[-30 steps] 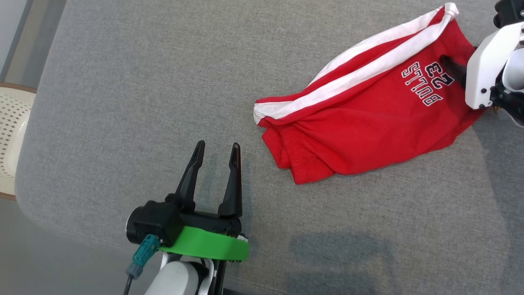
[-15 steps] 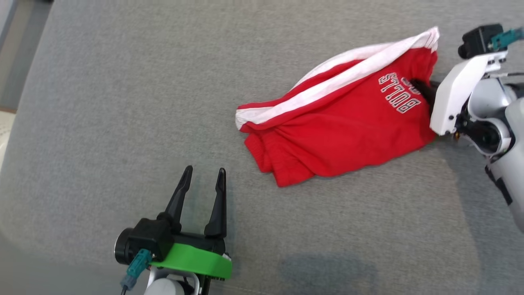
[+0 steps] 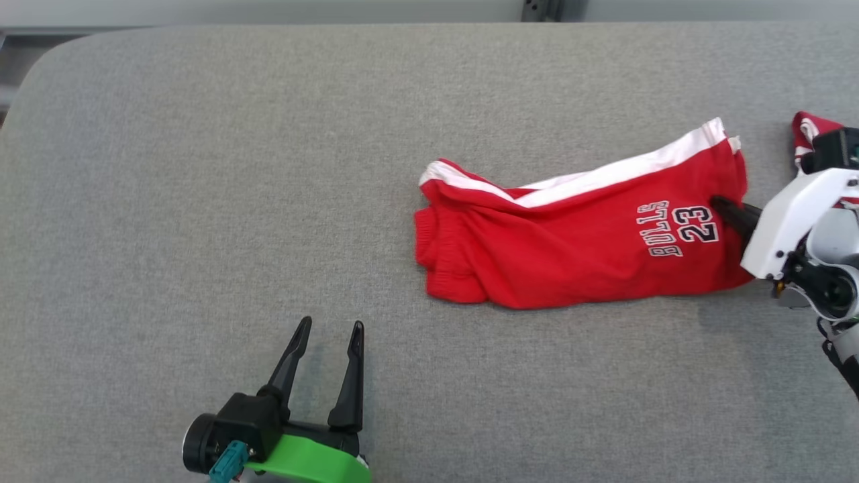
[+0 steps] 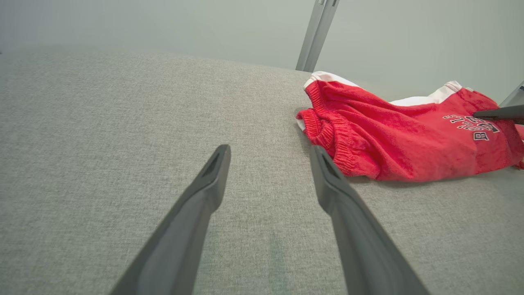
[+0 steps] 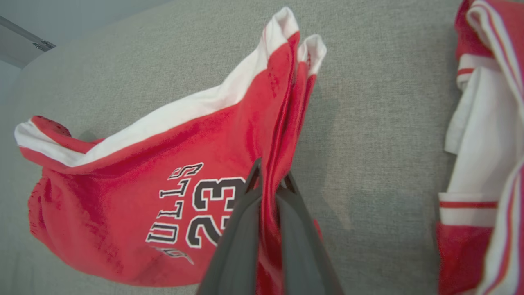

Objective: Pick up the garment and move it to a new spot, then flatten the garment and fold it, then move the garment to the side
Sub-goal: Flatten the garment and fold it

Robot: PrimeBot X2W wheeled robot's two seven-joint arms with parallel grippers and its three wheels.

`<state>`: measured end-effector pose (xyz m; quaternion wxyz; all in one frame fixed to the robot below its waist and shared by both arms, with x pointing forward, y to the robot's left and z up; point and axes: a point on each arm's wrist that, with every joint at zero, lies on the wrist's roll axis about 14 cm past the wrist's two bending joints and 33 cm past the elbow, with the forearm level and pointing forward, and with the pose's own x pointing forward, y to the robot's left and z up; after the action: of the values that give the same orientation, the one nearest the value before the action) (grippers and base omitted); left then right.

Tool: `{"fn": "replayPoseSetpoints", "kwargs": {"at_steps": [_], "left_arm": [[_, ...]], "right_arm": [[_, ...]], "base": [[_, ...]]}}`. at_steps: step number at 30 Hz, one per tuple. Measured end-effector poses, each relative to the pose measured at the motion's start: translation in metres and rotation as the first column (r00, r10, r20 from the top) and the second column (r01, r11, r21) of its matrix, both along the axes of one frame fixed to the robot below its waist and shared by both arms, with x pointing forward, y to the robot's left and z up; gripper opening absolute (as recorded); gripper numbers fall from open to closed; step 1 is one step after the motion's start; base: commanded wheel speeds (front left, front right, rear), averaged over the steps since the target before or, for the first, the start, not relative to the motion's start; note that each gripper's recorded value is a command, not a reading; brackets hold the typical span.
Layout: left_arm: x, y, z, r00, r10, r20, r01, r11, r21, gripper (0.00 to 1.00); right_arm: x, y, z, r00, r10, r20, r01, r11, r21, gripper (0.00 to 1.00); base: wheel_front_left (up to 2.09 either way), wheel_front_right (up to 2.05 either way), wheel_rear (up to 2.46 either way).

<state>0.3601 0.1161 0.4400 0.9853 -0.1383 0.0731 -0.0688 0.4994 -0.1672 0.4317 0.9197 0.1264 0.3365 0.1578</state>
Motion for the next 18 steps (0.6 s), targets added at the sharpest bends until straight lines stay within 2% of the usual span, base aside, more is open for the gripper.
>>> {"fn": "replayPoseSetpoints", "kwargs": {"at_steps": [4,8,14,18], "left_arm": [[-0.004,-0.005,0.004,1.000,-0.012,0.010,0.012,1.000,-0.008,1.00],[-0.009,-0.005,0.005,1.000,-0.008,0.009,0.008,1.000,-0.018,1.00],[-0.014,-0.003,0.003,1.000,0.010,-0.004,-0.010,0.999,-0.030,1.00],[-0.015,-0.005,0.001,1.000,0.006,-0.014,-0.007,0.999,-0.035,1.00]], "right_arm": [[0.003,-0.031,0.017,0.991,-0.114,0.069,0.113,0.994,0.011,0.00],[0.010,-0.029,0.028,0.983,-0.145,0.115,0.141,0.989,0.045,0.00],[0.010,0.018,0.037,0.985,-0.067,0.159,0.052,0.994,0.095,0.00],[0.003,0.088,0.045,0.983,0.027,0.182,-0.062,0.980,0.187,0.00]], "base": [[0.00,0.00,0.00],[0.00,0.00,0.00],[0.00,0.00,0.00],[0.00,0.00,0.00]]}}
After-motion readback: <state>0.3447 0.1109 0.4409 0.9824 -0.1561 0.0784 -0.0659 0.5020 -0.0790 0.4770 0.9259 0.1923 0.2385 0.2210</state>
